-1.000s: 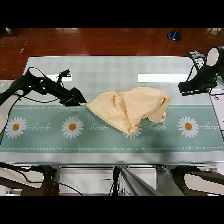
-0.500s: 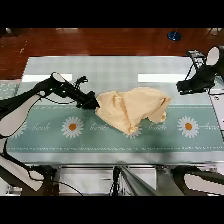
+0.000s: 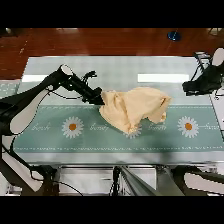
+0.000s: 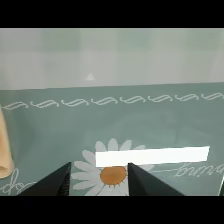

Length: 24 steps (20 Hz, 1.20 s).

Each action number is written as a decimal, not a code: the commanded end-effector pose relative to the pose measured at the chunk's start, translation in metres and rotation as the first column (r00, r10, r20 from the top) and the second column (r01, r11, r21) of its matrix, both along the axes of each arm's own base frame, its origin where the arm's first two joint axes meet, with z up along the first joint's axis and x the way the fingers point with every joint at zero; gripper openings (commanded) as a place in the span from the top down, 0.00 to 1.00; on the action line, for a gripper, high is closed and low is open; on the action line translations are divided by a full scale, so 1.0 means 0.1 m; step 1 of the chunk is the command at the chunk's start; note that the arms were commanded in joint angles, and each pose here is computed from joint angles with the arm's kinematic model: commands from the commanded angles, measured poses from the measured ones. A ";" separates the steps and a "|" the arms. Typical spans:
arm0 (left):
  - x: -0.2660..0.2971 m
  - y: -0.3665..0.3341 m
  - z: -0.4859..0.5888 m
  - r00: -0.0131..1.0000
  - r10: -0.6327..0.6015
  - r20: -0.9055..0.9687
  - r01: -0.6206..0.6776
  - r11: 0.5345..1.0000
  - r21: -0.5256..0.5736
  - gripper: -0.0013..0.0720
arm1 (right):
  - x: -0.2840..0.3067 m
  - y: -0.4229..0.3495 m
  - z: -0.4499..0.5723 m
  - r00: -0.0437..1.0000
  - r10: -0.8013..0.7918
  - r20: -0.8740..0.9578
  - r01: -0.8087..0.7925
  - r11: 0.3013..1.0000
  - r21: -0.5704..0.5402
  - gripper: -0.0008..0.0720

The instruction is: Fold the shirts.

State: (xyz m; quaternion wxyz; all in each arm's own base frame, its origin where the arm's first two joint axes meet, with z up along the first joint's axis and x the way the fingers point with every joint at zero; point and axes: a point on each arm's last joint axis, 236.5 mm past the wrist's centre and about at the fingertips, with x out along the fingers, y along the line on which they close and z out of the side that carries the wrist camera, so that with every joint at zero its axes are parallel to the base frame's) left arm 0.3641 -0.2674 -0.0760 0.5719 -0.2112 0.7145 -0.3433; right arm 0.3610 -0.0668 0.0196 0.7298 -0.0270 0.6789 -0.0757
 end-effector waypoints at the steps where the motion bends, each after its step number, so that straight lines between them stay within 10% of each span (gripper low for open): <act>1: 0.00 0.00 0.16 0.999 -0.040 0.022 0.041 0.999 -0.024 0.94 | -0.11 0.20 -0.17 0.999 -0.042 -0.015 0.045 0.961 0.274 0.16; 10: -0.12 0.02 0.22 0.997 -0.083 -0.005 0.083 0.996 -0.036 0.94 | -0.27 1.48 -0.26 0.977 0.104 0.187 -0.214 0.538 0.815 0.16; 14: -0.14 0.02 0.23 0.996 -0.087 -0.010 0.087 0.996 -0.037 0.94 | -0.03 1.57 -0.37 0.968 0.063 0.243 -0.232 0.599 0.766 0.19; 17: -0.17 0.03 0.26 0.995 -0.099 -0.016 0.098 0.994 -0.041 0.94 | 0.22 1.64 -0.49 0.960 0.009 0.278 -0.209 0.685 0.698 0.96; 24: 0.45 0.43 1.64 0.920 0.014 0.392 0.022 0.996 -0.089 0.94 | 0.21 1.53 0.72 0.871 0.068 0.487 -0.395 0.686 0.611 0.96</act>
